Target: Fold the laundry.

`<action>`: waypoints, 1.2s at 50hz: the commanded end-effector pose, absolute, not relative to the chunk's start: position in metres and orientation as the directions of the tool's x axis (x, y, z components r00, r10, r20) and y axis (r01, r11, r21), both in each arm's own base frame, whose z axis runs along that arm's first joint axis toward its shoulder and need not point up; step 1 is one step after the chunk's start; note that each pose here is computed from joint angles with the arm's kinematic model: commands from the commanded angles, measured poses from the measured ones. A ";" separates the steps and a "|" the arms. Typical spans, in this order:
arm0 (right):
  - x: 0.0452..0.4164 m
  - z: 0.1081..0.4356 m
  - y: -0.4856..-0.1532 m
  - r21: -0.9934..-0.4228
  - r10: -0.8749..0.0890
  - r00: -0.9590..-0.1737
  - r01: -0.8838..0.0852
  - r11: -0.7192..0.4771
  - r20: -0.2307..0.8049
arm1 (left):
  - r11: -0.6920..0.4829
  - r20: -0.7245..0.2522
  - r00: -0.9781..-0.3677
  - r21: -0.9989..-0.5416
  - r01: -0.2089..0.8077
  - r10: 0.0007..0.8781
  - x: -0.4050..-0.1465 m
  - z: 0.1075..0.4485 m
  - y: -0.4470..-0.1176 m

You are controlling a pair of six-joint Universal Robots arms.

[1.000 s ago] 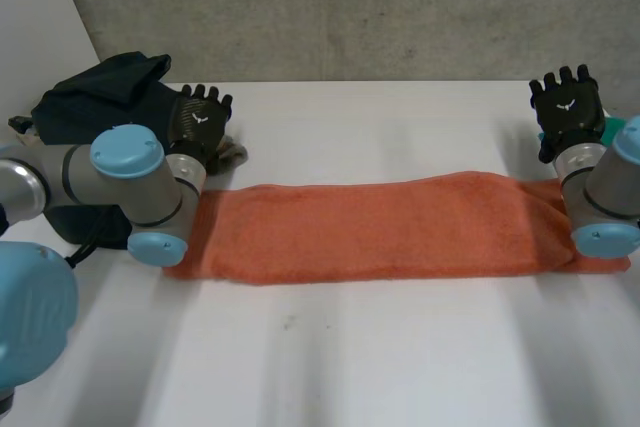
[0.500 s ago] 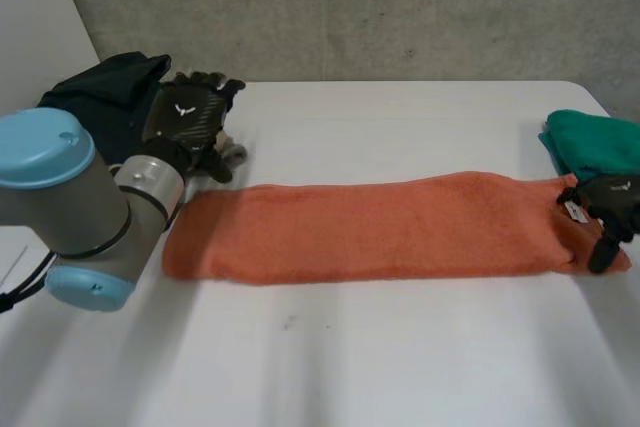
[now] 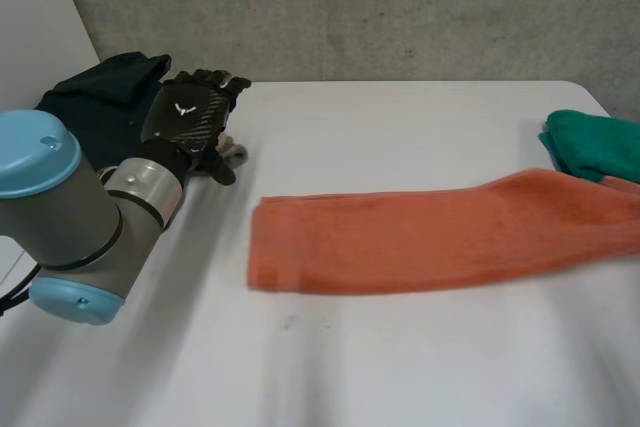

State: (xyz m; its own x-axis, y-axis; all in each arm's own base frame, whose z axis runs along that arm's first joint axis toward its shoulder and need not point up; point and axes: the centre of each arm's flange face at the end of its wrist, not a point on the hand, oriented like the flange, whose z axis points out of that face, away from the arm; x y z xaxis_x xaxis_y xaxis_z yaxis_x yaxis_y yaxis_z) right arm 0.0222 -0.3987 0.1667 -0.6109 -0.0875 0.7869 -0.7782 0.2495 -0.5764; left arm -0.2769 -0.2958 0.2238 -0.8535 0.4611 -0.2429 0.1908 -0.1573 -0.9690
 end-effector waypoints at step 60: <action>0.232 0.161 -0.298 -0.680 -0.347 -0.604 -0.716 -0.160 0.717 | -0.152 -0.239 -0.822 -0.971 0.186 0.518 -0.283 0.225 -0.254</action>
State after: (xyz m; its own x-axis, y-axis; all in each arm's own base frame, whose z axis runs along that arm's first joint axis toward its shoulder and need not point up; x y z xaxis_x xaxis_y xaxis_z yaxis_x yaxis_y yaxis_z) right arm 0.2186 -0.2832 0.1314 -0.6333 -0.5271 0.5667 -0.6794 0.0278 -0.7333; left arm -0.2834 -0.2541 0.2249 -0.8209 0.5185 -0.2391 0.1841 -0.1560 -0.9704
